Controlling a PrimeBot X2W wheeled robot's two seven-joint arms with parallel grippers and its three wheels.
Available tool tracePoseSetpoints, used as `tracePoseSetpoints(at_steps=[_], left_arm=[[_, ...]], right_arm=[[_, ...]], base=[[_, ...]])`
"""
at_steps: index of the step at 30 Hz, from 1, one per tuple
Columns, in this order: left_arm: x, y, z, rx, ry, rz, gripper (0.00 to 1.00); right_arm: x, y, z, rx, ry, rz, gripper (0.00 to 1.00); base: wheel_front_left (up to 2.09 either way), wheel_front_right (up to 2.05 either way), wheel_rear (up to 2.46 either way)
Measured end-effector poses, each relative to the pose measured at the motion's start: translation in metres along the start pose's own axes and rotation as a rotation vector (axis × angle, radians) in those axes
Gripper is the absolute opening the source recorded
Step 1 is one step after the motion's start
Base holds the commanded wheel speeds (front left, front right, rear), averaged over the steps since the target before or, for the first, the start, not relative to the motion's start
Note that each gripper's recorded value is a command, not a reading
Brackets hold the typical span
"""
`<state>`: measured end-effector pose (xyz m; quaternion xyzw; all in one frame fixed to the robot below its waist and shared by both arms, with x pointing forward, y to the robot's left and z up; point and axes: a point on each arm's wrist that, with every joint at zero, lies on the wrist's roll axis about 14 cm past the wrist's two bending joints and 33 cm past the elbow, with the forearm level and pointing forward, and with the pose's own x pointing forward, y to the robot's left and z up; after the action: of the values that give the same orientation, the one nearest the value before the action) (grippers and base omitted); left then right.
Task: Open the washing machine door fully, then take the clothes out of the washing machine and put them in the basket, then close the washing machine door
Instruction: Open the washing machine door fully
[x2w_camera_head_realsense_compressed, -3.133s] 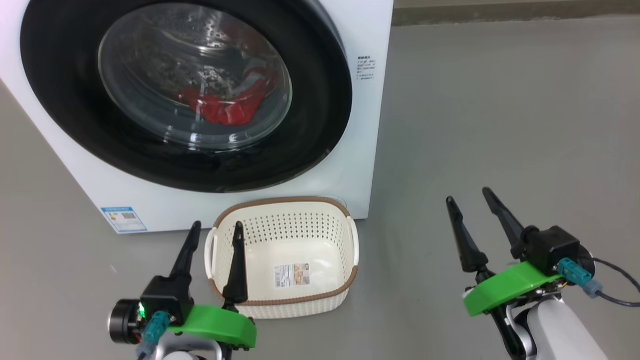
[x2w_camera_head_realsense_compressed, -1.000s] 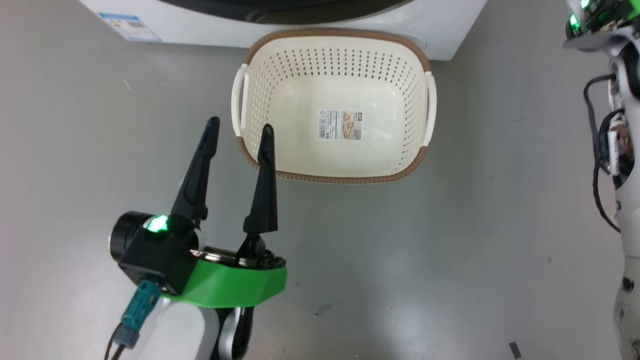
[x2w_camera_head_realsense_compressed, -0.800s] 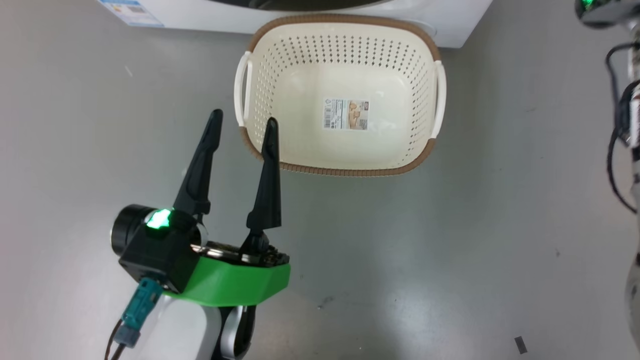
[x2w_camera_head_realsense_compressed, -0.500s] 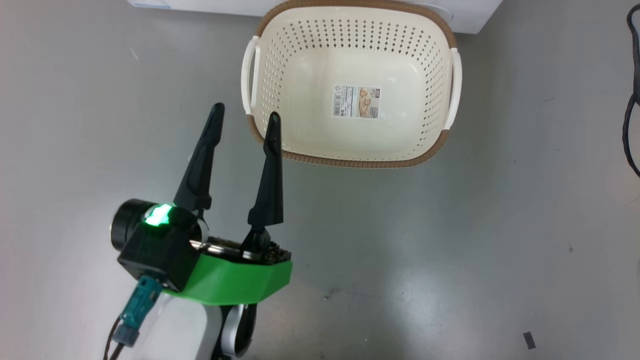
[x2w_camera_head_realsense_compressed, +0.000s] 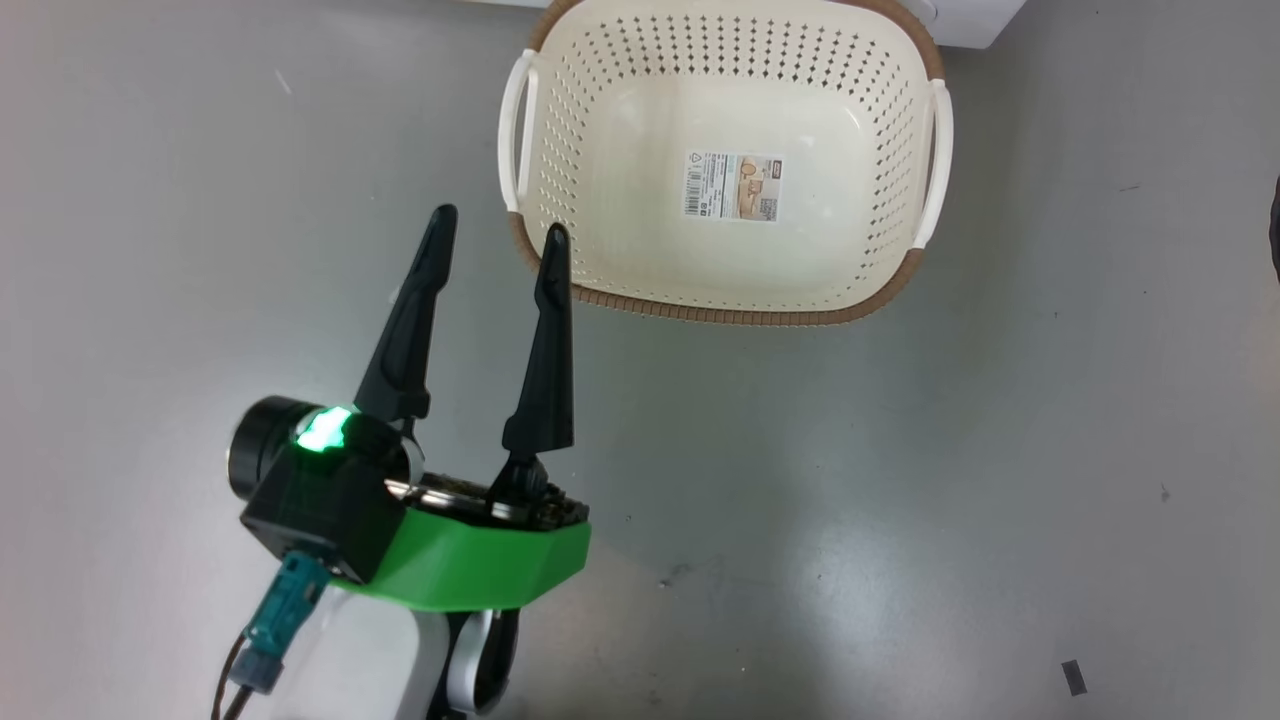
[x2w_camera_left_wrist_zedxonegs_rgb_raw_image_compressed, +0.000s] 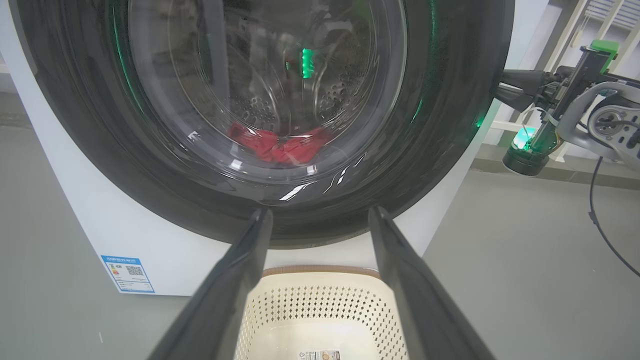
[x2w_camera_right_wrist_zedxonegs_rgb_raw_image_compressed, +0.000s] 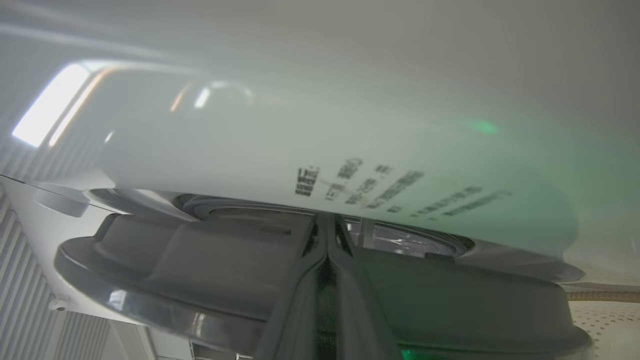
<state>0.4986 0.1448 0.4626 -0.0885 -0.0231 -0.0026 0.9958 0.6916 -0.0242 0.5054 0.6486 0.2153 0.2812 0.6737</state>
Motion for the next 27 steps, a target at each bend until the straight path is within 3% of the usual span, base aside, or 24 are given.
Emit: tracePoseSetpoints(at_steps=[27], left_arm=[[0.002,-0.013,0.009,-0.002,-0.025,-0.033,1.0]], right_arm=[[-0.014,0.012,-0.043,0.016,0.154,0.002,0.0]], base=[[0.0,0.0,0.0]])
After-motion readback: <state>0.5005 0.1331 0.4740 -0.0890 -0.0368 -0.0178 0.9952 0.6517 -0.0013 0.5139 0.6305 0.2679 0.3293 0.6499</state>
